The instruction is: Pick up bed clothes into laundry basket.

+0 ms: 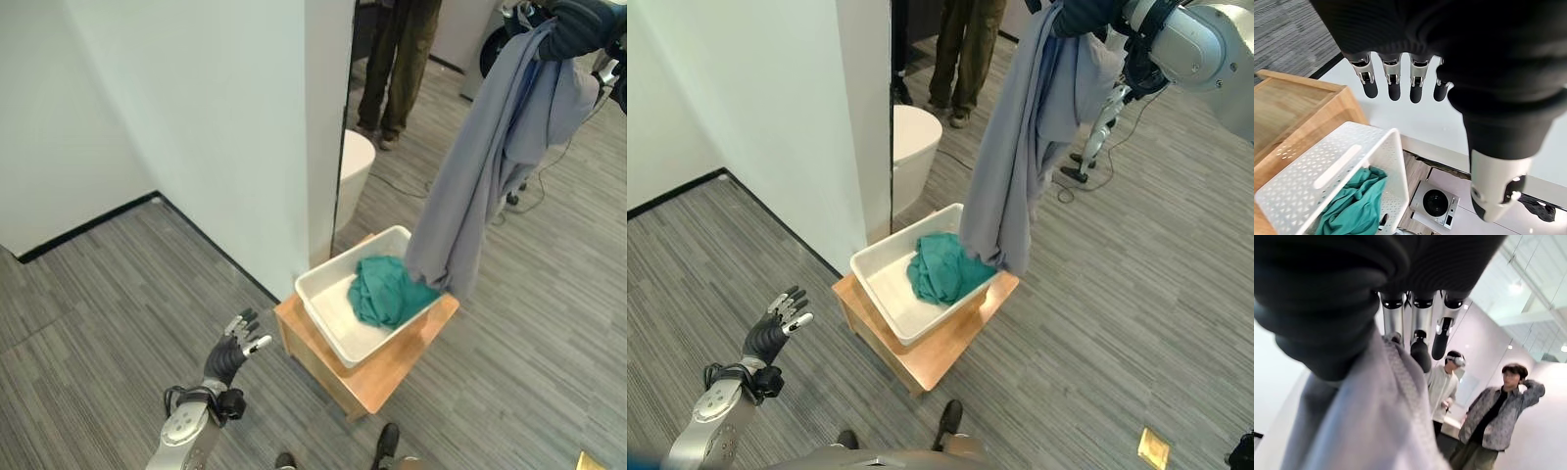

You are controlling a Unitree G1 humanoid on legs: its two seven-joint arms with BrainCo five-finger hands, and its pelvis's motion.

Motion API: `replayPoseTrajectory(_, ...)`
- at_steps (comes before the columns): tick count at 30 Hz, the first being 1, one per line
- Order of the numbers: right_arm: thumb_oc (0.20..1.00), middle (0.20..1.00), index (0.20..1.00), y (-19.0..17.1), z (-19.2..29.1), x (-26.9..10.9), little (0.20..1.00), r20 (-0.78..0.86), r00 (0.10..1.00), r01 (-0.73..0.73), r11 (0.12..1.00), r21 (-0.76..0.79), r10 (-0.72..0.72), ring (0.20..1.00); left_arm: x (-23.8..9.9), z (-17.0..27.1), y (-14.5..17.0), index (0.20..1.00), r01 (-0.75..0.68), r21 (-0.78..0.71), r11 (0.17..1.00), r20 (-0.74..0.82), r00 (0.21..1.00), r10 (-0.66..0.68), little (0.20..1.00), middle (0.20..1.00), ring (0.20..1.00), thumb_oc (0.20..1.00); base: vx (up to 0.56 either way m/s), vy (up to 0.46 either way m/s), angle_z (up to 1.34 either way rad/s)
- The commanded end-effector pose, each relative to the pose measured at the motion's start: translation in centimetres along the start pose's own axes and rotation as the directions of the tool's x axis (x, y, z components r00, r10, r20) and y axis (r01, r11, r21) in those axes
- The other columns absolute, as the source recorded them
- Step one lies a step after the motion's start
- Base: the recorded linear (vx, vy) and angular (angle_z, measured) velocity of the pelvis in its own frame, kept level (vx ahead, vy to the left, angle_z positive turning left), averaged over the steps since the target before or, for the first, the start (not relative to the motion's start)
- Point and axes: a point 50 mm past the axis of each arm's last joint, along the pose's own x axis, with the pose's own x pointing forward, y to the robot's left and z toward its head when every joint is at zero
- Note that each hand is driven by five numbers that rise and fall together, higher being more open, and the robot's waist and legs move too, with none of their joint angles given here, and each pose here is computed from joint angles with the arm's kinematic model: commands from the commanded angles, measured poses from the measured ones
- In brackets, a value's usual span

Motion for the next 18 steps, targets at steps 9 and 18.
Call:
replayPoseTrajectory(9,0.2,0.2,0.2,-5.2,-4.6,-2.4,0.2,-0.211,0.958,0.188,0.981,-0.058,-0.196,0.2,1.4,5.0,-0.3,1.0,0.04,0.083,0.996,0.204,0.977,-0.056,1.0,1.0,1.0,1.0,0.0,-0.001,0.0)
replayPoseTrajectory(18,0.2,0.2,0.2,-0.1,-3.5,-2.5,0.2,-0.19,0.98,0.072,0.997,0.037,-0.064,0.2,1.6,5.6,-0.3,1.0,0.02,0.093,0.995,0.231,0.972,-0.041,1.0,1.0,1.0,1.0,-0.02,-0.005,0.01)
